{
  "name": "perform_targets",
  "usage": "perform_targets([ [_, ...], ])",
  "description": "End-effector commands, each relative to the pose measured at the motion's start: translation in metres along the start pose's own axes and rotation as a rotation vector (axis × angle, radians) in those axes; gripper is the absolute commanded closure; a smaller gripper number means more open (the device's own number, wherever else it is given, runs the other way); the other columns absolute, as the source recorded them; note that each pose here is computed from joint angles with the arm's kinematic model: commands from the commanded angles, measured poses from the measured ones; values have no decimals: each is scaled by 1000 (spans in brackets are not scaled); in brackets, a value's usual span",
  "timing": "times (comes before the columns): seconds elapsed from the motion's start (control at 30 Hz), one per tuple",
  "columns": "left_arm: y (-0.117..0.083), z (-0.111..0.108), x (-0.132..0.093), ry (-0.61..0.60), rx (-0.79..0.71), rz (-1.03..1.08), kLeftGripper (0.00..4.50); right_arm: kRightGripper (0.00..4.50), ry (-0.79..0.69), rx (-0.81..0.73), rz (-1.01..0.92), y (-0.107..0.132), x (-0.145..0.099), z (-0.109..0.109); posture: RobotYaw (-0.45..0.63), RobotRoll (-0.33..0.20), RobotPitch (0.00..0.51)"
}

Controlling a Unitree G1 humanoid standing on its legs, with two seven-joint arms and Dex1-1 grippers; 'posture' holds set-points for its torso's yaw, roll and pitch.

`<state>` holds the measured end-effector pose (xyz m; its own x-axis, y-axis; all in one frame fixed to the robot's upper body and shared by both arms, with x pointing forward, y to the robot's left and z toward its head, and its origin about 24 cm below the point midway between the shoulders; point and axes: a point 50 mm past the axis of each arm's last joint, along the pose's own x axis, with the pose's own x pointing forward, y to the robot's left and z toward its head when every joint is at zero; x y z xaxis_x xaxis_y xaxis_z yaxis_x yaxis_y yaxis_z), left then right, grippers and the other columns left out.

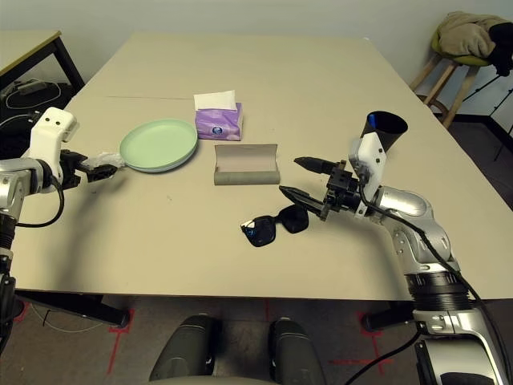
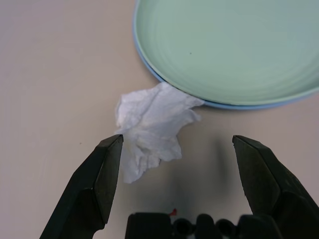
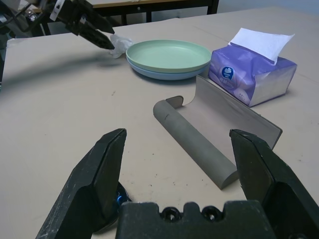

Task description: Organize and tidy the items on the table.

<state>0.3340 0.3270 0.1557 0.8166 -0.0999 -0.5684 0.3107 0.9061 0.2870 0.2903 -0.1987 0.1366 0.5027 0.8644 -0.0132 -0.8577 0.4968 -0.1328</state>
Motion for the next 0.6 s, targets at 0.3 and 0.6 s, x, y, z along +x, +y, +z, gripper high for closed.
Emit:
perform_targets([
  [0.3,10,3,10,-9,66,83,55,0,-3,-8,10,2,0,4,183,0,75],
  [0.6,4,5,18,5,60,32,55,0,-11,-8,3,3,0,5,176,0,77],
])
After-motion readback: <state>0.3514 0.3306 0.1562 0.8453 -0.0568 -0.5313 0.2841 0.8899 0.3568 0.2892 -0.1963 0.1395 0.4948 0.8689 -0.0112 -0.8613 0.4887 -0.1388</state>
